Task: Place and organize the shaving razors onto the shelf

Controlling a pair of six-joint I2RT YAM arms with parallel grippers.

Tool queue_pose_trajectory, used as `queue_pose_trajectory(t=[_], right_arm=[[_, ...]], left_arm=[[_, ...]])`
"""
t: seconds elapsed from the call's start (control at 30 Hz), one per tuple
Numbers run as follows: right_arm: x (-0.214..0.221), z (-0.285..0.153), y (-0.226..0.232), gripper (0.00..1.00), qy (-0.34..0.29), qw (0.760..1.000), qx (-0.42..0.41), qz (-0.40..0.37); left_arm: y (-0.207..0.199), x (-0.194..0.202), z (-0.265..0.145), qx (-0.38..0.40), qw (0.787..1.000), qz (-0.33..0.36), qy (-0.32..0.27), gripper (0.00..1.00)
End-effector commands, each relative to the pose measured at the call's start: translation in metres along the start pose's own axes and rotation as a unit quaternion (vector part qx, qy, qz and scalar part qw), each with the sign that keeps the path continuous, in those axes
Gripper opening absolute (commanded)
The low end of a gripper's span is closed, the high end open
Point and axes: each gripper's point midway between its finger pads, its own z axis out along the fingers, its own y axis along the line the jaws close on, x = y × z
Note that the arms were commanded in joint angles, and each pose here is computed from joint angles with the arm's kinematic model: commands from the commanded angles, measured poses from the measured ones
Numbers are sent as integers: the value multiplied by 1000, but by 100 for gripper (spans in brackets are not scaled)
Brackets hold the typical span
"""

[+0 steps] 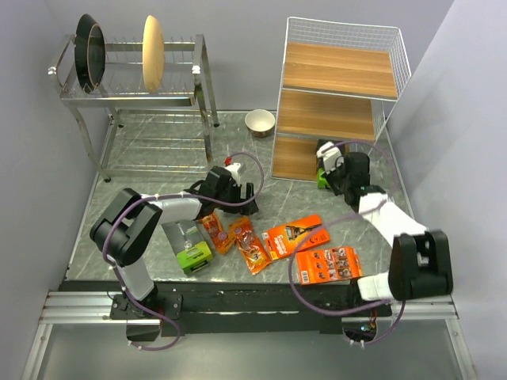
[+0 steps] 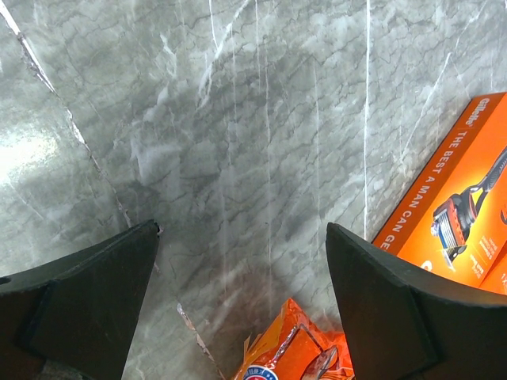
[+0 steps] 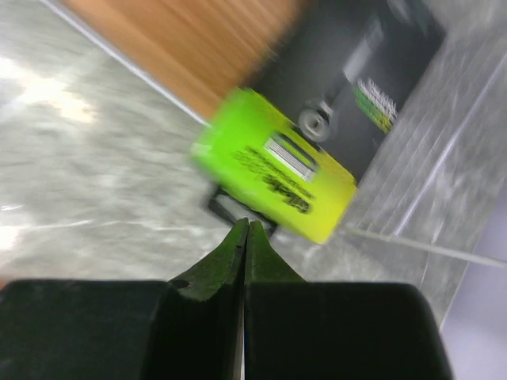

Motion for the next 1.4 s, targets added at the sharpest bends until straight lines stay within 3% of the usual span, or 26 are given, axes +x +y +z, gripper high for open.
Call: queue_pose_trajectory(t=[0.0,0.3,0.73,1.37], right_arm=[[-52,-16,28,0,-100,991,-8,-86],[-82,34,34,0,-86,982,7,-166],[-65,104,1,0,-13,964,105,-243],[-33,109,-50,0,50,960,173,-216]], left_arm=[[7,10,-7,-16,1000,8,10,93],[8,10,-13,-19,1000,17,4,94],[10,20,-19,-18,1000,13,9,94],[7,15,-20,-14,1000,16,1,94]])
